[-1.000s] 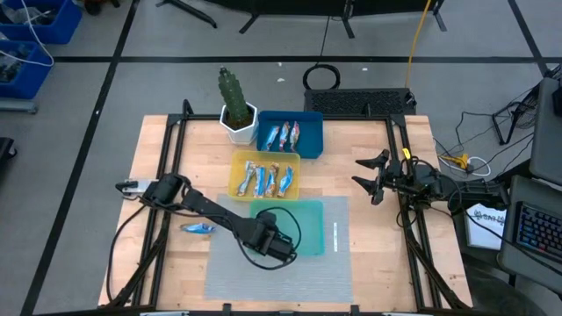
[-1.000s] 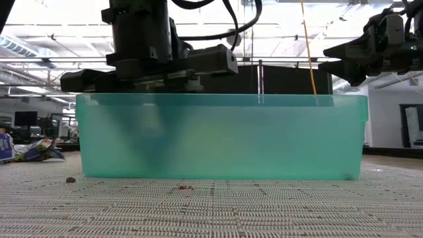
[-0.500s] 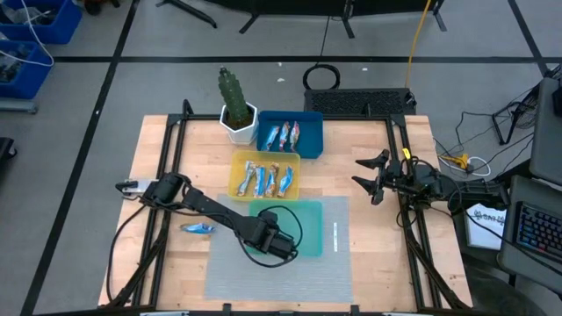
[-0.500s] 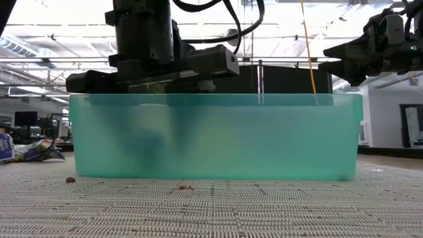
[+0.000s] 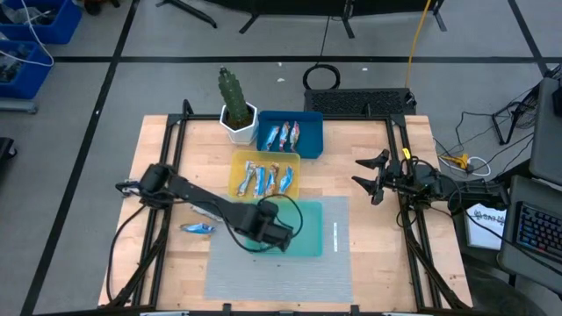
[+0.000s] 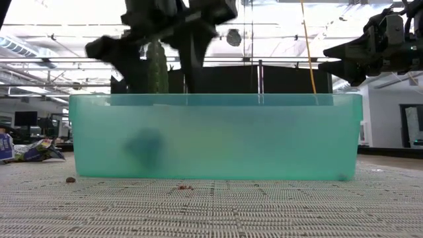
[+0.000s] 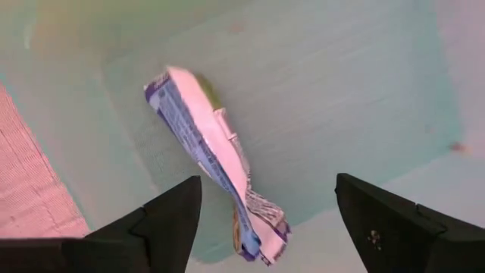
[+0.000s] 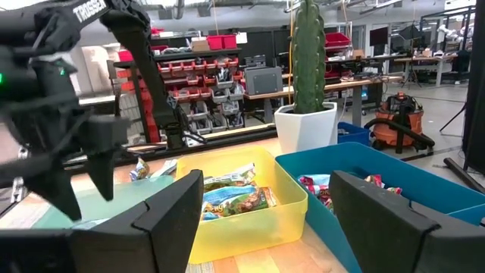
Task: Pick and place Granola Bars by type
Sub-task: Put the blue granola bar into the green bin
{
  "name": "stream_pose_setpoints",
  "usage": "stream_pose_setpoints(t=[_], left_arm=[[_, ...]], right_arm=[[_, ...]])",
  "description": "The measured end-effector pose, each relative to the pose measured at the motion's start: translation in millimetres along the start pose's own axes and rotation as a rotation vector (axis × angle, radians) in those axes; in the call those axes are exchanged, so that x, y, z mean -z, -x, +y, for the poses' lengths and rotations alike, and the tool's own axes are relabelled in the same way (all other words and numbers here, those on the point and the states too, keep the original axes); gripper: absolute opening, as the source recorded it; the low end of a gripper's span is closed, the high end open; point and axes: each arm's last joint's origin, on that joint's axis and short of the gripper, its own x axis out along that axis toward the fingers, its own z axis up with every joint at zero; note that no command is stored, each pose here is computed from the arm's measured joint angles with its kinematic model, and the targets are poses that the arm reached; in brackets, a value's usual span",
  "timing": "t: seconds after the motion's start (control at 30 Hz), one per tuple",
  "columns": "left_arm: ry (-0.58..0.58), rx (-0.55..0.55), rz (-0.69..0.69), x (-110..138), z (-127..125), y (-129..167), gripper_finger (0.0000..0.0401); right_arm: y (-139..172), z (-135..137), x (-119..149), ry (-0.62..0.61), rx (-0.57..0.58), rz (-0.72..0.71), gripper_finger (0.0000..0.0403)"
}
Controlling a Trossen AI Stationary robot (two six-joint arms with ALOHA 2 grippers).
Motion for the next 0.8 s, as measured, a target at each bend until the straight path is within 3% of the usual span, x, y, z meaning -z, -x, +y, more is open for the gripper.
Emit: stream_pose_setpoints(t=[0.2, 0.43, 0.67, 0.8], left_arm=[[-0.137, 0.119, 0.022, -23.5, 10.0, 43.8, 0.0288], [-0.426, 0.288, 0.016, -42.5, 29.0, 97.5, 0.0274], [-0.882, 0.430, -0.084, -47.1, 57.0, 149.6, 0.0280], [-1.204, 0.378, -0.087, -41.8, 80.7, 165.5, 0.0277]], right_arm=[[0.0, 0.0, 0.0, 0.000, 0.000, 0.000, 0.0279], [0.0, 0.0, 0.1, 0.000, 0.000, 0.001, 0.0279], [0.0, 0.0, 0.1, 0.000, 0.000, 0.001, 0.0279], [0.0, 0.0, 0.0, 0.000, 0.000, 0.000, 0.0279]])
